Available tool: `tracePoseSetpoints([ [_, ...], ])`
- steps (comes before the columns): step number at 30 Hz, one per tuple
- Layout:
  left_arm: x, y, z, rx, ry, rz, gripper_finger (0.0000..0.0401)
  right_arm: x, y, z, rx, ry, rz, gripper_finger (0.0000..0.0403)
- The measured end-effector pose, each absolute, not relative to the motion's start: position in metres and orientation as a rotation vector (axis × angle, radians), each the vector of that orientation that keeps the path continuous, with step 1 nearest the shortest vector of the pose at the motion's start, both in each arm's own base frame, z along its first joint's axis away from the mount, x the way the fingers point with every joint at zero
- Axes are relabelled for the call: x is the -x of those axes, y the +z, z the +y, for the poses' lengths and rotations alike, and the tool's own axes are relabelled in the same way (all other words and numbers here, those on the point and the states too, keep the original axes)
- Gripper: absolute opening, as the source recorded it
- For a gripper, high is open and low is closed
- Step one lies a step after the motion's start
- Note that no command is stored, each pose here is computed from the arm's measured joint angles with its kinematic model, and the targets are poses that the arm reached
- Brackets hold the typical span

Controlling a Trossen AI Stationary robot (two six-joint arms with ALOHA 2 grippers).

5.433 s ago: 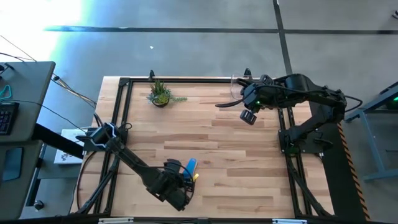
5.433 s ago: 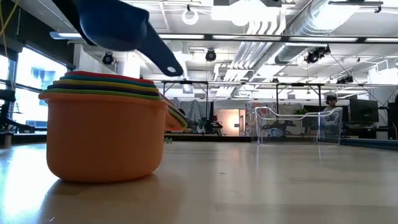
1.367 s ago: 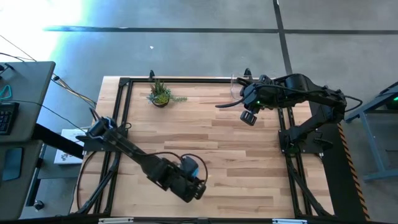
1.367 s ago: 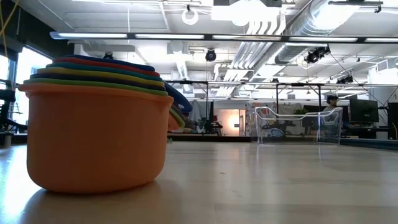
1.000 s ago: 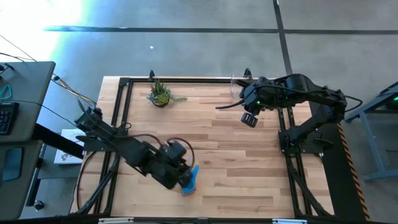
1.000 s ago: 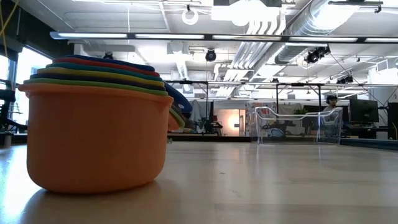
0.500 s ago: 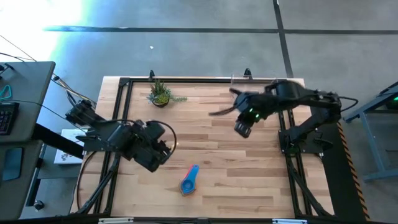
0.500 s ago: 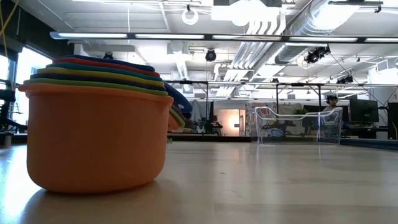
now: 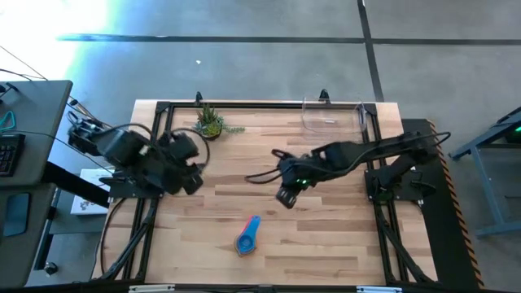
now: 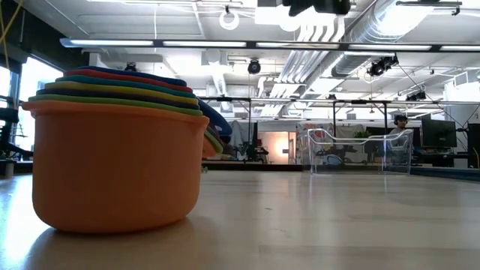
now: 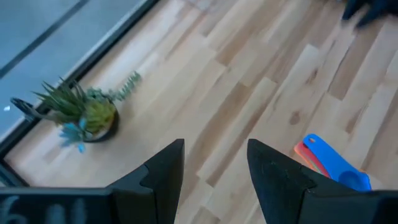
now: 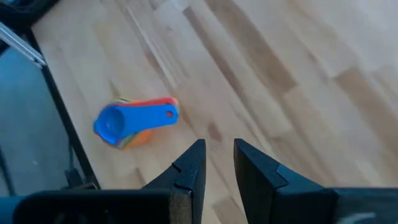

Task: Nest measuring cups in basket
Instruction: Stack the blue measuring cup on top of the red measuring cup

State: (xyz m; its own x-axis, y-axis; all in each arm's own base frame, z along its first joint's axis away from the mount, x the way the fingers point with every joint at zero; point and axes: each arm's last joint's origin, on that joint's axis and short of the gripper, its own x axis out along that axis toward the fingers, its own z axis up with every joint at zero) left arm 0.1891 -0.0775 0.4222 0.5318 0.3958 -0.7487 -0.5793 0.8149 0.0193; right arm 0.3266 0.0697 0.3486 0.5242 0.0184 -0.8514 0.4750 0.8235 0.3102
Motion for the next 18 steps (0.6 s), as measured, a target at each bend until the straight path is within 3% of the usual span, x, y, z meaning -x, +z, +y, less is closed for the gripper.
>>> tracePoseSetpoints([
  [9, -0.159, 0.441, -0.052, 0.224, 0.579, 0.746, 0.0168, -0.347, 0.293, 0.085, -0.708, -0.208, 0.878, 0.0073],
  [18, -0.140, 0.450, -0.041, 0.236, 0.557, 0.706, 0.0168, -0.350, 0.261, 0.103, -0.819, -0.131, 0.743, 0.0073],
])
